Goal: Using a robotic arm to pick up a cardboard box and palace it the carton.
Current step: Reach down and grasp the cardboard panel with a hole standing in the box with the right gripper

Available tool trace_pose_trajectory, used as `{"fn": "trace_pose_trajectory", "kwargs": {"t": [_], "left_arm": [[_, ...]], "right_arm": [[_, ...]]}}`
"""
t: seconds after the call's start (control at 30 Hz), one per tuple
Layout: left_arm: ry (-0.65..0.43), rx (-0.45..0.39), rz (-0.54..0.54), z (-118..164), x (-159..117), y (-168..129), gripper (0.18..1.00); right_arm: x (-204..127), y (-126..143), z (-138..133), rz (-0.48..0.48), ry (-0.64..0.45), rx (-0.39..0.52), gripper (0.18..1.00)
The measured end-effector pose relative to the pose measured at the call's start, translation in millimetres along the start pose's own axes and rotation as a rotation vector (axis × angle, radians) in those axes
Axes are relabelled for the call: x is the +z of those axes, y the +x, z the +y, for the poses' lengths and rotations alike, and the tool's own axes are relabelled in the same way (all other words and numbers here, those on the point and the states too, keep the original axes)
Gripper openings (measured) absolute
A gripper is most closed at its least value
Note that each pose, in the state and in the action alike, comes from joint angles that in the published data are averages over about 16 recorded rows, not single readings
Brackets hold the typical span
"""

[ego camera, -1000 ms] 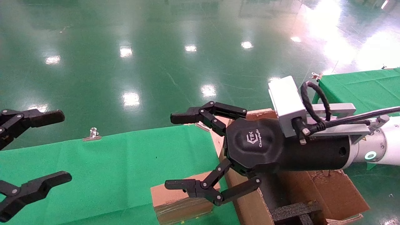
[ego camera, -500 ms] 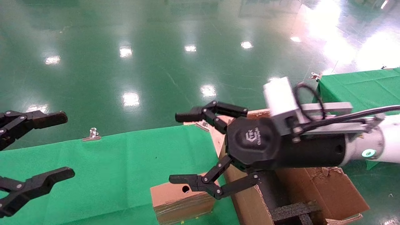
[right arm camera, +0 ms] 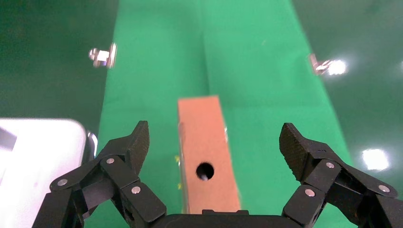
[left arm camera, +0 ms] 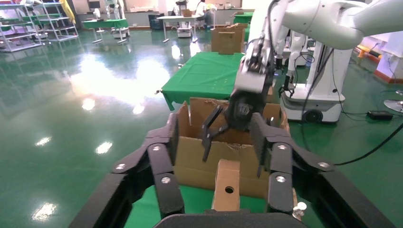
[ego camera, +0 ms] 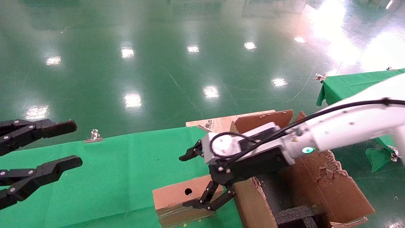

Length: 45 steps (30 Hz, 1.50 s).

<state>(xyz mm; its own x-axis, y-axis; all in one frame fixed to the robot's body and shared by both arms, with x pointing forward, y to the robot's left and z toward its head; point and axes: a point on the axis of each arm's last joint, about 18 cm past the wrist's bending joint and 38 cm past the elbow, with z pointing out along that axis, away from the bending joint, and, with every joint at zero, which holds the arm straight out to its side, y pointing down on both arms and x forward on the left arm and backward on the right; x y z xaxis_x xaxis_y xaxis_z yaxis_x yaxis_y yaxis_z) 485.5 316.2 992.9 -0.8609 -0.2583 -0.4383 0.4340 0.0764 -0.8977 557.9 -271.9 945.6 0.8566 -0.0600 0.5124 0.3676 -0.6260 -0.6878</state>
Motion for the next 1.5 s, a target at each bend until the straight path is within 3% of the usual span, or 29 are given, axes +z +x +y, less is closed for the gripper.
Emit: {"fn": "trace_pose_trajectory", "kwargs": {"t": [0.43, 0.83, 1.5], "left_arm": [[0.000, 0.000, 0.000, 0.0, 0.0, 0.0, 0.379], [0.000, 0.000, 0.000, 0.0, 0.0, 0.0, 0.223], [0.000, 0.000, 0.000, 0.1, -0.1, -0.1, 0.199]], "right_arm": [[41.3, 18.2, 5.1, -0.084, -0.186, -0.088, 1.000], [58.2, 24.3, 2.7, -0.128, -0.350, -0.200, 1.000], [61.9, 24.1, -1.4, -0.128, -0.409, -0.255, 0.980]]}}
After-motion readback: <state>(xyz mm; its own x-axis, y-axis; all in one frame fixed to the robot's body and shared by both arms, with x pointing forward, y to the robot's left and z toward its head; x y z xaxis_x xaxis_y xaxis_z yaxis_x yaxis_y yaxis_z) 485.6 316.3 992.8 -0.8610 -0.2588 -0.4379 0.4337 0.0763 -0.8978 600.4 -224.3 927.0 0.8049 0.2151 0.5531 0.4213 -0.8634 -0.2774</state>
